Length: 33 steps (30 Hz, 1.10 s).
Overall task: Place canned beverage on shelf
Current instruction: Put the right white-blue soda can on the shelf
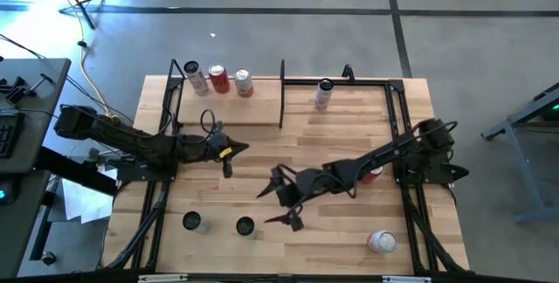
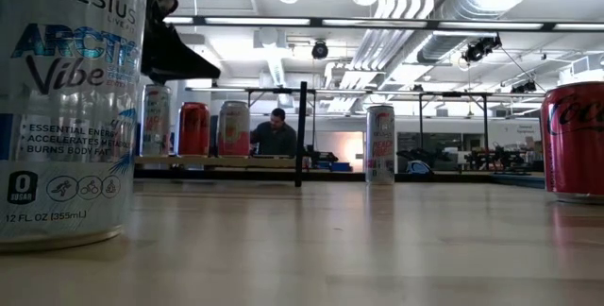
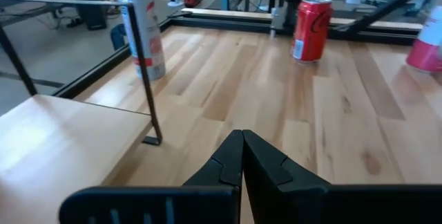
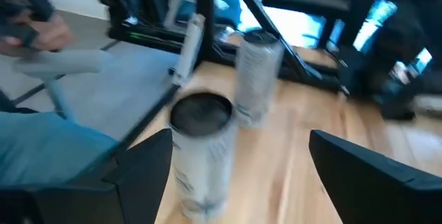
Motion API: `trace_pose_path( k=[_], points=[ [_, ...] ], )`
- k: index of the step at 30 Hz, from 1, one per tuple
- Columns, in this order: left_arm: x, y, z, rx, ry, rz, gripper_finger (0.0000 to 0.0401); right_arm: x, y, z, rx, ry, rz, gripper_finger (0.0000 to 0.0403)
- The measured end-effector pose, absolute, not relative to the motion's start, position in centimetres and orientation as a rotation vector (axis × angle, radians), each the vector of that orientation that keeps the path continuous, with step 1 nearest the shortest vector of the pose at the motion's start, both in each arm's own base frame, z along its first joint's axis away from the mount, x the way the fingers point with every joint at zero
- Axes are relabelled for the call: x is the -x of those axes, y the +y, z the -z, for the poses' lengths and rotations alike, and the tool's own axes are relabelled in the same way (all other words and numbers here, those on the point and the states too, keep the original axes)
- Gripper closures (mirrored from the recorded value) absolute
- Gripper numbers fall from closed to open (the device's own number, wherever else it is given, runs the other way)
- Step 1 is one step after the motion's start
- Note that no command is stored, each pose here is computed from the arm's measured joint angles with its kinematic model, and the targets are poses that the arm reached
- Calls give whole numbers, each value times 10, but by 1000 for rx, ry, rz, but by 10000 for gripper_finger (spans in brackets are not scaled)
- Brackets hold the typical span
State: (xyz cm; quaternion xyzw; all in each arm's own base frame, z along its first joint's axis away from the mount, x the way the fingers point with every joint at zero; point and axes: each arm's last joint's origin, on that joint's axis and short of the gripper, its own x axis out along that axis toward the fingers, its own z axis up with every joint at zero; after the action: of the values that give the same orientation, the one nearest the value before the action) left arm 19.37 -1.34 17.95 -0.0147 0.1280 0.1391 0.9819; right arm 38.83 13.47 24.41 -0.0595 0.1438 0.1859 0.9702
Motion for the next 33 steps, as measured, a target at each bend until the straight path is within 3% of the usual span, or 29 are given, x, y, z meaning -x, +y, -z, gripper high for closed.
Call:
trace_pose_path(
  k=[11,33],
  points=[
    [-192,-26,-179,25,259,-225,401,-401,133,-244,165,312,-421,76],
    [-193,-26,-176,12,282,-255,401,-449,146,-217,22,265,-654,76]
  ],
)
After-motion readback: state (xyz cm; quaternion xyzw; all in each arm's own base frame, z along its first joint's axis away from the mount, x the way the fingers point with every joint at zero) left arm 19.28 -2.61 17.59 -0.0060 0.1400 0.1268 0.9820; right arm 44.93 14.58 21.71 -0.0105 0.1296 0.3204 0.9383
